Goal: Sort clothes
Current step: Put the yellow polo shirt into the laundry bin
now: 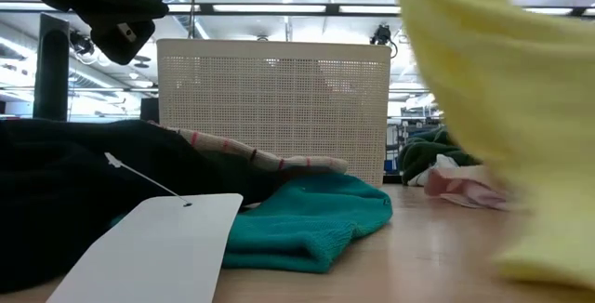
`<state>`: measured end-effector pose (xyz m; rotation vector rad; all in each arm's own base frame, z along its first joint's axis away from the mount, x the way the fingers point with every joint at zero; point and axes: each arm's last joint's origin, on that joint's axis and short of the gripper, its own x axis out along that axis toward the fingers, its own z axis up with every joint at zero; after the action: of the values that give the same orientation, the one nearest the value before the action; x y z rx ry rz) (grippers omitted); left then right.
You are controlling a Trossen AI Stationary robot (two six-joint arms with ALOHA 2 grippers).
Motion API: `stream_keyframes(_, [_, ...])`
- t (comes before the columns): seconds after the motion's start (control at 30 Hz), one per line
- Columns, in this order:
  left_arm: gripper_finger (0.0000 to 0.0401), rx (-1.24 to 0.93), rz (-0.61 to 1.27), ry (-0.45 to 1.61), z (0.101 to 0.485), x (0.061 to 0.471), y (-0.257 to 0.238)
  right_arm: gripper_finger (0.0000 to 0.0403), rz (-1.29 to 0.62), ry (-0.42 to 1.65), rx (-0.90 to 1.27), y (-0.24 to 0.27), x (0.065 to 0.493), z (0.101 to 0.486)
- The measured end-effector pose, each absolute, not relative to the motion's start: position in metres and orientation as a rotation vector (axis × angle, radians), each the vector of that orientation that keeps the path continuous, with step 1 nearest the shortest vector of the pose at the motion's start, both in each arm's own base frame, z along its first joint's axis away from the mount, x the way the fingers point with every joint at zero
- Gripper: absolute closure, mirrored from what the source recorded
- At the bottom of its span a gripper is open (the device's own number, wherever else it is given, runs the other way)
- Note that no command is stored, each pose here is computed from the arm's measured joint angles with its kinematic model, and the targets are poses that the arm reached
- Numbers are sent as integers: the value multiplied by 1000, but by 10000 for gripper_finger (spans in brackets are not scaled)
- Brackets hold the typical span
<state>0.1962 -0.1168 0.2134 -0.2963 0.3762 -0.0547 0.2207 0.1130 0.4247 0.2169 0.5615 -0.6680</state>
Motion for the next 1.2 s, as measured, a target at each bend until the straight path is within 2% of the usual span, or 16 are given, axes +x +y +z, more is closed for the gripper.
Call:
stream_keyframes(0.33, [352, -281, -49, 396, 211, 195, -116, 372, -736, 122, 1, 38, 255, 530])
stream_keyframes(0.43, [352, -264, -53, 396, 211, 195, -116, 372, -729, -8, -33, 13, 262, 549])
stream_keyframes(0.53, [352, -258, -54, 396, 211, 195, -116, 372, -704, -47, -29, -13, 273, 549])
stream_keyframes(0.73, [352, -252, -51, 405, 210, 195, -116, 372, -708, 182, 47, -60, 311, 504])
stream_keyframes(0.93, [352, -247, -46, 419, 209, 194, -116, 372, -777, 572, 158, -93, 349, 431])
stream_keyframes(1.1, [352, -249, -46, 418, 209, 194, -116, 372, -731, 878, 304, -113, 371, 371])
stream_keyframes(1.2, [352, -250, -46, 418, 209, 194, -116, 371, -694, 984, 363, -123, 385, 342])
